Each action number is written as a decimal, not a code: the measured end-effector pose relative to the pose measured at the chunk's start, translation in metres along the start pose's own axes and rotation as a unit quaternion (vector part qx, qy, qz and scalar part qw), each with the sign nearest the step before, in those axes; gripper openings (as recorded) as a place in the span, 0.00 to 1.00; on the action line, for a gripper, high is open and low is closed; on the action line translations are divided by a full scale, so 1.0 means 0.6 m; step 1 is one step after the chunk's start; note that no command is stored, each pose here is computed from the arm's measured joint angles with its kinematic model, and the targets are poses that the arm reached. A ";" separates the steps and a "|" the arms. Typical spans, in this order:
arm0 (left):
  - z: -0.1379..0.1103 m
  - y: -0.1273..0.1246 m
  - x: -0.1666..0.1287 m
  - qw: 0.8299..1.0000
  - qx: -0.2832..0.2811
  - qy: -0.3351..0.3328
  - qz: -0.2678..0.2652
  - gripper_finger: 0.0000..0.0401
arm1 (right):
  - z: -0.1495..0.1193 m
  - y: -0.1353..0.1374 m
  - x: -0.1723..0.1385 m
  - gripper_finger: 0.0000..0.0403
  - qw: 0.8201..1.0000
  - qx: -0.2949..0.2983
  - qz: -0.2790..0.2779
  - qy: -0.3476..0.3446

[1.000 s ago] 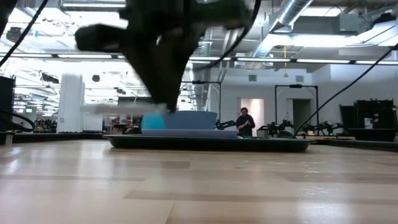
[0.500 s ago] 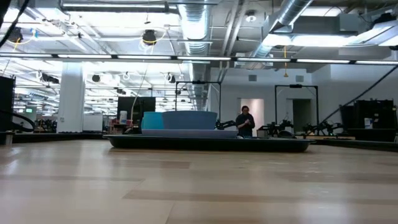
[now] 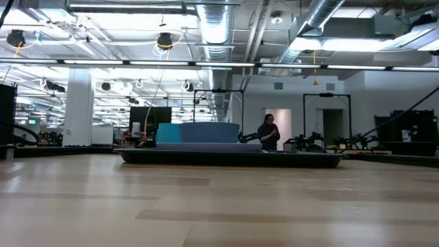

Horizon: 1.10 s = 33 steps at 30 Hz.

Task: Set up tray
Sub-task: Put the knife on top of the table napkin to the right of the fork on the tray

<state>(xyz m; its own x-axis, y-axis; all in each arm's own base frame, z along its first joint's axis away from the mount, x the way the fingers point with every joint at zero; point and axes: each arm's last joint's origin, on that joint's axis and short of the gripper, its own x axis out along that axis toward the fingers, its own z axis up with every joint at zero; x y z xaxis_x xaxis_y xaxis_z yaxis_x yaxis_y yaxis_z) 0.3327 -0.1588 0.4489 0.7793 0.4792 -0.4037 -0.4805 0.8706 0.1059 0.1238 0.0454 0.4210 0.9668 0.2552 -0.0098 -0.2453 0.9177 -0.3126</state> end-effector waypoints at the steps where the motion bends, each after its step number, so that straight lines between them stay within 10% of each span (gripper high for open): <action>1: 0.004 0.006 -0.003 1.000 0.016 0.000 -0.005 0.01 | -0.015 0.004 0.008 0.27 1.000 -0.005 0.000 -0.011; 12: 0.056 0.034 0.004 0.985 0.093 -0.043 -0.142 0.01 | -0.160 0.028 0.098 0.27 0.991 -0.001 -0.034 -0.126; 24: 0.020 0.009 0.083 0.959 0.155 -0.053 -0.230 0.02 | -0.170 0.060 0.147 0.27 0.983 0.015 -0.018 -0.182; 33: -0.013 0.079 0.077 0.941 0.105 -0.123 -0.298 0.02 | -0.189 0.071 0.173 0.27 0.986 0.012 -0.057 -0.157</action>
<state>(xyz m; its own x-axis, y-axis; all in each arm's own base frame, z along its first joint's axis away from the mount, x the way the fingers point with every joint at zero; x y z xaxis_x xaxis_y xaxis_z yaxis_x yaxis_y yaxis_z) 0.3427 -0.0960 0.4279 0.9671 -0.1113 -0.2289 0.1404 0.9834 0.1147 0.2219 0.0762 0.2992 0.9193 0.2285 0.3205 -0.1419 0.9519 -0.2715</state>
